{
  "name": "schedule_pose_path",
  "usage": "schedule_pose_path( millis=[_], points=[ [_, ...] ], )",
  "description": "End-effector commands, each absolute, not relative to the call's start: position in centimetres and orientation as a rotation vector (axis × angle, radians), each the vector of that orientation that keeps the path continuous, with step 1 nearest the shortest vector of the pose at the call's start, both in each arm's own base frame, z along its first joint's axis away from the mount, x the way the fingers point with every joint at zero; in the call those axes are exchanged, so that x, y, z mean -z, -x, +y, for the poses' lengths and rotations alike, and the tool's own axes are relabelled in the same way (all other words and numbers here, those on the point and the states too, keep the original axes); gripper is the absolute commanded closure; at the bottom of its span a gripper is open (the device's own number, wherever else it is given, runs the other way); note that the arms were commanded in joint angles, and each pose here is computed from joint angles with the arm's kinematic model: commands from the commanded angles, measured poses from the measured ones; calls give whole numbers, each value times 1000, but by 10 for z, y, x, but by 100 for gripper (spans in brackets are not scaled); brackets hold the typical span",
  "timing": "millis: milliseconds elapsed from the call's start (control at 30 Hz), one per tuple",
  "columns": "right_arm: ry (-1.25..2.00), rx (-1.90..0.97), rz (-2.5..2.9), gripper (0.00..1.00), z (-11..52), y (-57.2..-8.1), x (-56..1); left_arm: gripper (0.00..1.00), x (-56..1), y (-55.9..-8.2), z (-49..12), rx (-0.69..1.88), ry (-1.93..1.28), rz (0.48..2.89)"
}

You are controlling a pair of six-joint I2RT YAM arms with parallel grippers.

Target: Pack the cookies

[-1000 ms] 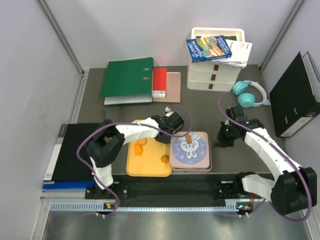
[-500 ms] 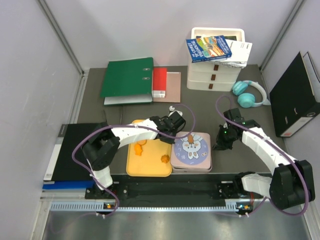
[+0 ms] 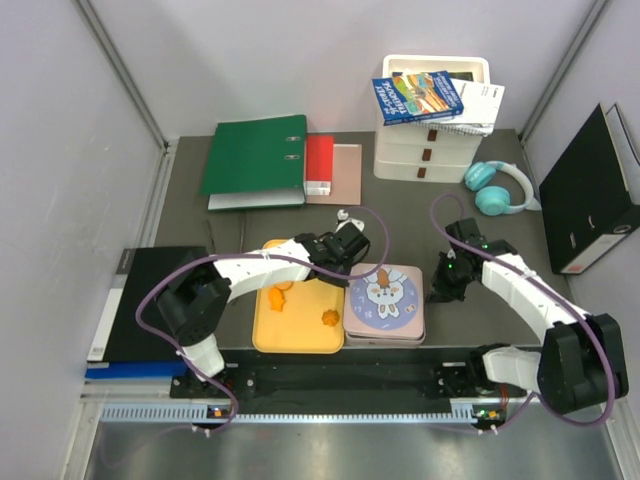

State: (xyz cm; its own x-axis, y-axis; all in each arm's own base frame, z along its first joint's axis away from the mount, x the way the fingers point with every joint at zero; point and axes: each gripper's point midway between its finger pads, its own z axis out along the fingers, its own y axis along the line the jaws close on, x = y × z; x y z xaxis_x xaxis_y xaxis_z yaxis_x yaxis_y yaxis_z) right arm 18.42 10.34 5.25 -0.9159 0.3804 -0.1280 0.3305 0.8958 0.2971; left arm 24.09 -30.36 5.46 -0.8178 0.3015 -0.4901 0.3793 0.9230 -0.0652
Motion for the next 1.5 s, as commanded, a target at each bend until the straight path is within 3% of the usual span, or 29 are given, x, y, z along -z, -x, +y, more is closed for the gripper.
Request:
schedule_pose_path(
  millis=[0,200,367,733,1133,1467],
  points=[
    [-522,-370,2789,100,101,-204,-81,72,-78,-253,-295,169,-469,2507],
    [-505,-328,2674,100,90,-213,-119,71,-70,-262,-288,80,-432,2512],
    [-372,-455,2605,100,100,-206,-153,70,-77,-287,-280,24,-330,2499],
    [-516,-352,2774,100,88,-167,-100,71,-65,-339,-300,74,-357,2516],
    [-519,-380,2774,100,94,-176,-100,83,-48,-309,-326,354,-411,2580],
    [-500,-386,2672,100,90,-185,-120,85,-60,-304,-332,444,-415,2548]
  ],
)
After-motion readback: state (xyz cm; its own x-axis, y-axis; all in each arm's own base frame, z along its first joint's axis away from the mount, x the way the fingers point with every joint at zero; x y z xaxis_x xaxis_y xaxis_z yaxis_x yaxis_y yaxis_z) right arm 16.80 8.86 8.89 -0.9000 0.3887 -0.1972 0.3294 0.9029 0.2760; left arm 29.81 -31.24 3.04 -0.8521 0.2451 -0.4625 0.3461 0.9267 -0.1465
